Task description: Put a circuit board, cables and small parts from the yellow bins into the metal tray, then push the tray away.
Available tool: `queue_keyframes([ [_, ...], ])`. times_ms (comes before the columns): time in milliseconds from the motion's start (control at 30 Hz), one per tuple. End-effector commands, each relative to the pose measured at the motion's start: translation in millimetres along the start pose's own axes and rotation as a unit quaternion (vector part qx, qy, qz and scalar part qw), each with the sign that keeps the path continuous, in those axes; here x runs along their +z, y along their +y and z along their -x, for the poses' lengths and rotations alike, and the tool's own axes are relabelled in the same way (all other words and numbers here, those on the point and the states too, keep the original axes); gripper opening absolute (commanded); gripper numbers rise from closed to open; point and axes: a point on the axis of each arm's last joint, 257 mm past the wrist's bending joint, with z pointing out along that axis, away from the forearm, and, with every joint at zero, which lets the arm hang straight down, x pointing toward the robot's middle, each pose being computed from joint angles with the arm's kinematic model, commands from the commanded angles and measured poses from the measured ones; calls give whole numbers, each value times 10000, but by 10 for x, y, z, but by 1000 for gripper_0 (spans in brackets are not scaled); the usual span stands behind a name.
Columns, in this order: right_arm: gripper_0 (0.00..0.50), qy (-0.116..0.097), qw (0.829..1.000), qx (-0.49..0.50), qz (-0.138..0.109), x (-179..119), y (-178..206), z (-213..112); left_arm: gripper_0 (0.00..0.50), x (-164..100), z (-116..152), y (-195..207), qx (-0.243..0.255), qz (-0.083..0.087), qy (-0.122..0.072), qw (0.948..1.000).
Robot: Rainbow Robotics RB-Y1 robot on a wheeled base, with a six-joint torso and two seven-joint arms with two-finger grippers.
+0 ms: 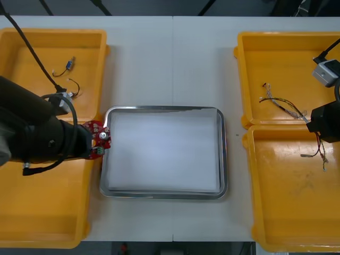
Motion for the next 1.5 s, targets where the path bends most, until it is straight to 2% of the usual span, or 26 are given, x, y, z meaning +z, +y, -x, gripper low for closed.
queue_keyframes([
  [33, 0, -79, 9998, -65, -180, -125, -12, 70, 0, 88, -78, -343, -87, -149, -168, 9997],
  [133, 0, -79, 9998, -65, -180, -125, -12, 70, 0, 234, -172, -390, -70, -117, -133, 9998],
  [267, 0, -79, 9998, -65, -180, -125, -12, 70, 0, 405, -240, -471, 51, -96, -209, 9997],
  [433, 0, -79, 9998, -65, -180, -125, -12, 70, 0, 566, -356, -526, 110, -64, -148, 9998],
  [600, 0, -79, 9998, -65, -180, -125, -12, 70, 0, 694, -315, -526, 71, 58, -141, 9999],
  [700, 0, -79, 9998, -65, -180, -125, -12, 70, 0, 798, -286, -563, 54, 43, -145, 9999],
  [933, 0, -79, 9998, -65, -180, -125, -12, 70, 0, 885, -299, -649, 79, 48, -114, 9999],
  [1100, 0, -79, 9998, -65, -180, -125, -12, 70, 0, 924, -405, -682, 93, 40, -23, 9999],
  [1233, 0, -79, 9998, -65, -180, -125, -12, 70, 0, 978, -507, -635, 200, 124, 8, 9997],
  [1500, 0, -79, 9998, -65, -180, -125, -12, 70, 0, 1027, -534, -582, 251, 207, -39, 9995],
])
